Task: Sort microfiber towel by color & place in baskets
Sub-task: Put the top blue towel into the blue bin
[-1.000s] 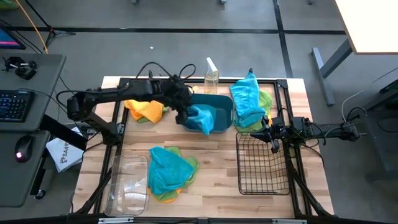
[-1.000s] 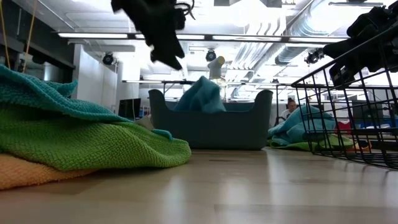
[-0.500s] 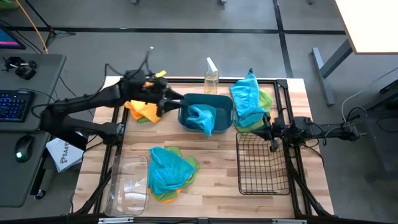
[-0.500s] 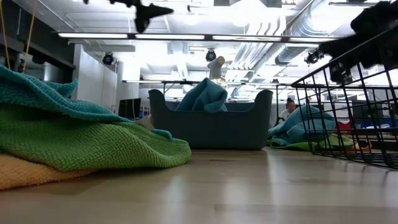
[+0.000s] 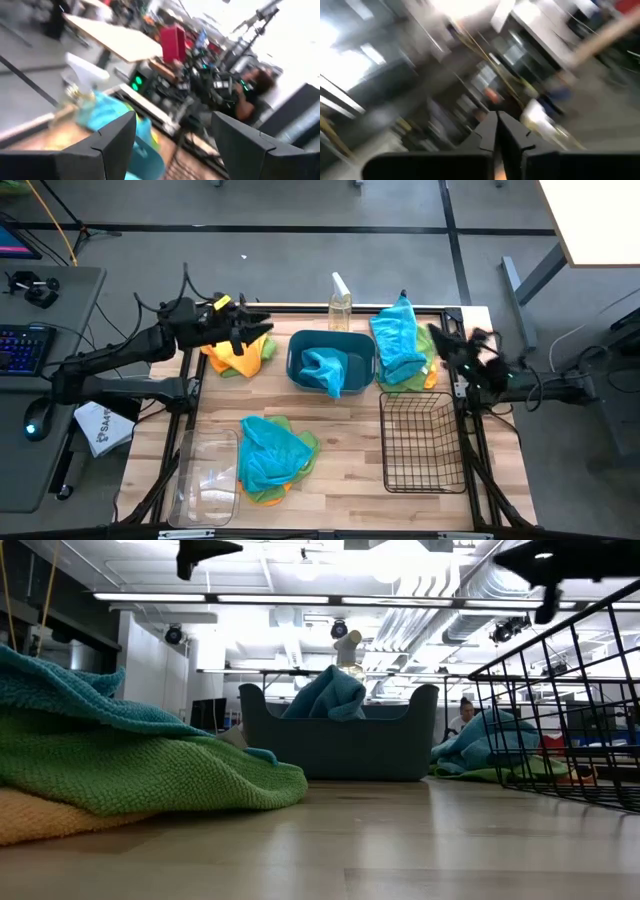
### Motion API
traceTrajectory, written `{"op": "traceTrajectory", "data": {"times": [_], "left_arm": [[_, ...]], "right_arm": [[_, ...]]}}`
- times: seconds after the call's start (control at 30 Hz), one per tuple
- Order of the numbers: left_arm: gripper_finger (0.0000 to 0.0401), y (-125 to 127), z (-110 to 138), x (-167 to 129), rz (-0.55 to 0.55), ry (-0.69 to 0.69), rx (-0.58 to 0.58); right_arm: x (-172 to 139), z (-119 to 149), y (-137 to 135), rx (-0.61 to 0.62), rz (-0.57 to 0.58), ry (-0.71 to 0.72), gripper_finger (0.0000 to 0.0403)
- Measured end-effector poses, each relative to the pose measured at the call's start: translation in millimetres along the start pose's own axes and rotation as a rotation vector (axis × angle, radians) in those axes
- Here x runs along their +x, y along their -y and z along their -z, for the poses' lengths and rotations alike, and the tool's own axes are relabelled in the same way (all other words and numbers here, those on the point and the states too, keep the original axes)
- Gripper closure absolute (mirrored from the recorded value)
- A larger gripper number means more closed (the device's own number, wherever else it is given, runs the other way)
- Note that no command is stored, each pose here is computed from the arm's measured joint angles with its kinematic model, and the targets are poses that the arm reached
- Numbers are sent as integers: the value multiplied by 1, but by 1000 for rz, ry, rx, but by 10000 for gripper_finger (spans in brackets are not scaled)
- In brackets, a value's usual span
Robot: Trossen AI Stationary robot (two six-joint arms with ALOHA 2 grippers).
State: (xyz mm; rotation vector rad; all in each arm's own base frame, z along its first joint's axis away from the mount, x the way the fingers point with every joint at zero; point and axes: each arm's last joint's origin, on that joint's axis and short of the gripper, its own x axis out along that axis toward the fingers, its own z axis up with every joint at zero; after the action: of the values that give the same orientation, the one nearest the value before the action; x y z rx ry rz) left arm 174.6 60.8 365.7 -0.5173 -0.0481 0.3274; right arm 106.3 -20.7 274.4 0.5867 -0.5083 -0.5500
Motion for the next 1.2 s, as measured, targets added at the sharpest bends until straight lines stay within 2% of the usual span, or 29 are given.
{"op": "traceTrajectory", "data": {"times": [0.07,0.2,0.27,0.33,0.47,0.57,0.73,1.03,1.2], "left_arm": [[157,-1,-3,0,-18,37,22],[157,-9,-8,0,-60,64,34],[157,-13,-9,-1,-80,63,31],[157,-18,-11,-1,-82,50,31],[157,-25,-12,-3,-50,11,69],[157,-29,-14,-4,-26,-11,80],[157,-34,-16,-5,12,-29,126],[157,-40,-17,-7,-27,-36,171],[157,-41,-18,-7,-51,-23,146]], "right_arm": [[14,-6,-5,-102,144,-174,359],[35,-20,2,-237,538,-438,278],[44,-22,11,-246,693,-534,241],[57,-19,24,-219,779,-631,213],[79,-5,56,-115,884,-781,191],[90,3,81,-98,986,-850,190],[98,17,108,0,1042,-989,190],[106,34,134,-94,1202,-1002,190],[115,46,145,-156,1135,-1062,193]]}}
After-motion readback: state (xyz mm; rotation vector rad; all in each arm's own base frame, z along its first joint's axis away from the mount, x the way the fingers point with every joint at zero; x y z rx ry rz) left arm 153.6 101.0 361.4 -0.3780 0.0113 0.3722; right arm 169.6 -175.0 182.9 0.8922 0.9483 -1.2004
